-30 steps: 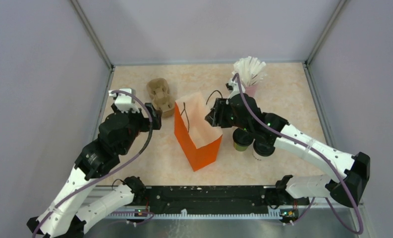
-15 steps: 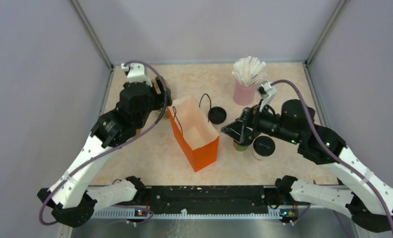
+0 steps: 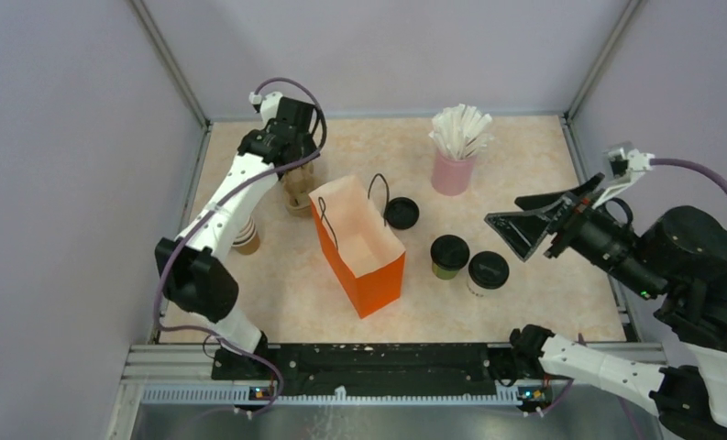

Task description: Pack the takeout coffee

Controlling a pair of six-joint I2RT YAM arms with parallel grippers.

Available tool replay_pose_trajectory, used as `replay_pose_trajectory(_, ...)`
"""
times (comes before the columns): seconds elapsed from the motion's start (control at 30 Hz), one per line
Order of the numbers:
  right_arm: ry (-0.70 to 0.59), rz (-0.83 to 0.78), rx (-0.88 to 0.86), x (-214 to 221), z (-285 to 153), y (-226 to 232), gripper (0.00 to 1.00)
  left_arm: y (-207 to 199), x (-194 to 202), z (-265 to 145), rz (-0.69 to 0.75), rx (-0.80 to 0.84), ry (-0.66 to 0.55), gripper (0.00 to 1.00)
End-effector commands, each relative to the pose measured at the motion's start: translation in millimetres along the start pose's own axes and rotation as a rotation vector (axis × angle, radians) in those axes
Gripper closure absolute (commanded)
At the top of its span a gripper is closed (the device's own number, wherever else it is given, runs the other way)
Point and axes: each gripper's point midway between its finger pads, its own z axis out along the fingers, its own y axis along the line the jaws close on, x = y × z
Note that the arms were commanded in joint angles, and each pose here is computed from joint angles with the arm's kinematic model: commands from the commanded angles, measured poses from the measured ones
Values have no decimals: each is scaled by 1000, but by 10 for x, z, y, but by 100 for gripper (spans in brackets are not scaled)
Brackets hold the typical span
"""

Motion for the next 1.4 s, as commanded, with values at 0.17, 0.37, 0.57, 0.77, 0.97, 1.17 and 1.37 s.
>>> replay_pose_trajectory(0.17,212,-138,73,508,424,-178,7,106,164,819,-19,-44,103,43)
replay_pose_trajectory(0.37,237,-220,133,473,555,-272,6,32,197,1226,-10,-26,144,45)
replay_pose_trajectory(0.57,251,-226,149,537,614,-310,6,26,293,1411,-4,-1,181,46)
replay_pose_trajectory(0.77,261,-218,203,573,594,-408,6,131,300,1399,37,-13,203,45)
replay_pose_trajectory(0.97,259,-213,229,592,595,-460,6,189,281,1339,72,-13,201,45)
replay_pose_trajectory(1.17,279,-199,239,657,635,-473,6,195,328,1376,83,-17,217,45)
replay_pose_trajectory(1.37,278,-190,251,660,654,-484,6,253,429,1411,111,-30,245,47)
